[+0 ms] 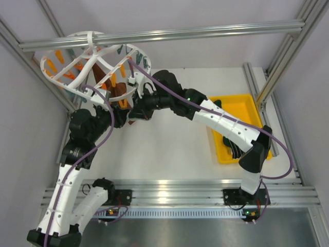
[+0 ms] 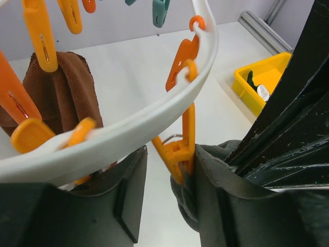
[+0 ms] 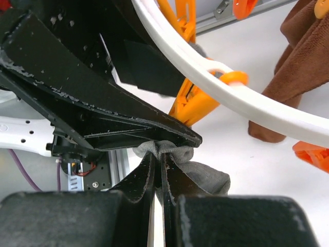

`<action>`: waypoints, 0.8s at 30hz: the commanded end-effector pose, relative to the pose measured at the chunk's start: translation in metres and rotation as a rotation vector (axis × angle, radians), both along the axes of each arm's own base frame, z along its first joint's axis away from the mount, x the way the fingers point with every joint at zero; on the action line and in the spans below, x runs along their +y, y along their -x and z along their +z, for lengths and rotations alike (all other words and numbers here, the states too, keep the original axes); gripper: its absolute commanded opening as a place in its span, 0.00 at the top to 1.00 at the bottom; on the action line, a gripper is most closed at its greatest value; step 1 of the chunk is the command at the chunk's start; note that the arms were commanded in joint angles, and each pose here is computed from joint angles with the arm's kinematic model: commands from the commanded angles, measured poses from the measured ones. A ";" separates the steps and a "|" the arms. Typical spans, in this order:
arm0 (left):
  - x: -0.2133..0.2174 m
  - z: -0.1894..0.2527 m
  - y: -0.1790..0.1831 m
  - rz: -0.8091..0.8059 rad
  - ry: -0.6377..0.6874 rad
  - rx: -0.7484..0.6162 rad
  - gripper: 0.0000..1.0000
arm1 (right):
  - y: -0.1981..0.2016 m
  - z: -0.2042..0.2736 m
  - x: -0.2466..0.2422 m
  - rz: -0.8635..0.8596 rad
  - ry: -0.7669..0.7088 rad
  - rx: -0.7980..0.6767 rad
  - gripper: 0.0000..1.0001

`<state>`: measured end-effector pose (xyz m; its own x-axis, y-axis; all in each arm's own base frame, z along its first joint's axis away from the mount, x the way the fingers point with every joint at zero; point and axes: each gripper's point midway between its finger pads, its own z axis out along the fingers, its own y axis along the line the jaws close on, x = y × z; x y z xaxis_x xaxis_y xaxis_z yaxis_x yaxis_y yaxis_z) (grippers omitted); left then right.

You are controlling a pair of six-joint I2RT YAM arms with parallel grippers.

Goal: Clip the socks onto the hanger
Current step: Clamp the sock onto the hanger.

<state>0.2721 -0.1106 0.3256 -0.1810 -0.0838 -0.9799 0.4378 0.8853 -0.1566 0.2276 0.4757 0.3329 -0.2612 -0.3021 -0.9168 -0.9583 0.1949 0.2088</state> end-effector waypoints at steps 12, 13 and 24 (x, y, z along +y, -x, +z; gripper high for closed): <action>0.000 0.022 0.010 0.016 0.109 -0.038 0.36 | -0.005 0.031 -0.005 -0.008 -0.077 -0.086 1.00; 0.000 0.026 0.013 0.014 0.115 -0.053 0.35 | -0.005 0.030 -0.005 -0.006 -0.077 -0.092 1.00; 0.003 0.052 0.028 0.028 0.204 -0.114 0.26 | -0.024 0.017 -0.008 -0.052 -0.107 -0.134 1.00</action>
